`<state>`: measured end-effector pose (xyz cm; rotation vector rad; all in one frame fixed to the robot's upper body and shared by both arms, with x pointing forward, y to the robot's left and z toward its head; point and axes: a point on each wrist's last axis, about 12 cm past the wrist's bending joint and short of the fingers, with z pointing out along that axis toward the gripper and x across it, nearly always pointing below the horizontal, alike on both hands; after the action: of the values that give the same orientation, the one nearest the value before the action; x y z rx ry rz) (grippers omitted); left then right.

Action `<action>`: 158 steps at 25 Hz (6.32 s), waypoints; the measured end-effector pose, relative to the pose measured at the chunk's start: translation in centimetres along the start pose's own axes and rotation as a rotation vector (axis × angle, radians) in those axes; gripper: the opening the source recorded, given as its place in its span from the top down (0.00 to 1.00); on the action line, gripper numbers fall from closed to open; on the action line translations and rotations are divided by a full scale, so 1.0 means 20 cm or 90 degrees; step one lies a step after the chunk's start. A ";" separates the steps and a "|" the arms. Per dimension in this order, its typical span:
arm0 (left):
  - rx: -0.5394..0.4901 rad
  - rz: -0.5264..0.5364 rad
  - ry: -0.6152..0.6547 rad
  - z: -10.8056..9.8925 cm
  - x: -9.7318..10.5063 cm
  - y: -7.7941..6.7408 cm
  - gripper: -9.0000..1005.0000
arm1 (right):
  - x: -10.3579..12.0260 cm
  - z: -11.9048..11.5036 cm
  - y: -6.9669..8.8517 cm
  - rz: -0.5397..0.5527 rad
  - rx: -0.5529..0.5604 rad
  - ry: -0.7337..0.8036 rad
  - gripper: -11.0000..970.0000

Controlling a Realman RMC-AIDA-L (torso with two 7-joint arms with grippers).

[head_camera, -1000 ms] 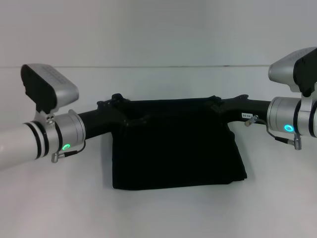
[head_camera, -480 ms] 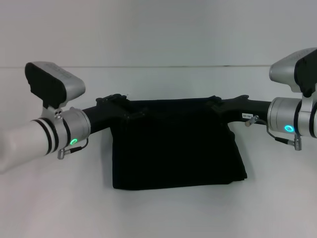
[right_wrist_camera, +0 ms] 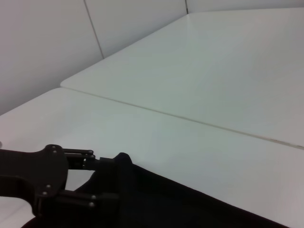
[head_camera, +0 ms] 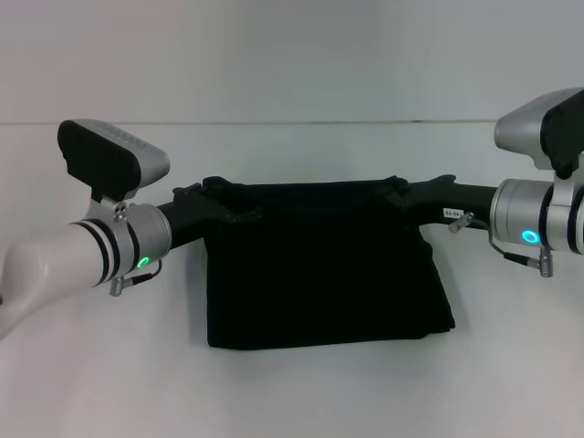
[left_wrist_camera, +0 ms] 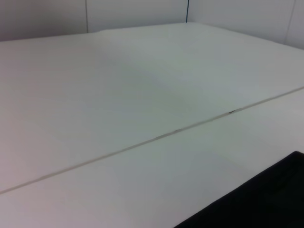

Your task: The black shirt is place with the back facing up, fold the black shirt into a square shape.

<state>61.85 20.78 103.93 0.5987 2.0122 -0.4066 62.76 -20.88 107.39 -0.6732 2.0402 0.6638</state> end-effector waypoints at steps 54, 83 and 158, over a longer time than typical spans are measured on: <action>0.277 0.022 -0.026 -0.04 -0.03 -0.27 0.21 | 0.00 -0.01 -0.02 0.000 0.013 -0.001 0.95; 0.198 0.066 0.004 0.09 -0.07 -0.29 0.21 | -0.01 0.00 -0.01 -0.004 0.007 -0.008 0.94; 0.336 0.079 0.023 -0.26 -0.15 -0.07 0.14 | -0.02 -0.21 0.01 -0.079 -0.135 0.085 0.18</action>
<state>58.67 21.62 109.19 1.0538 1.8893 -0.8664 60.48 -23.51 109.88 -0.9817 2.0461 0.7871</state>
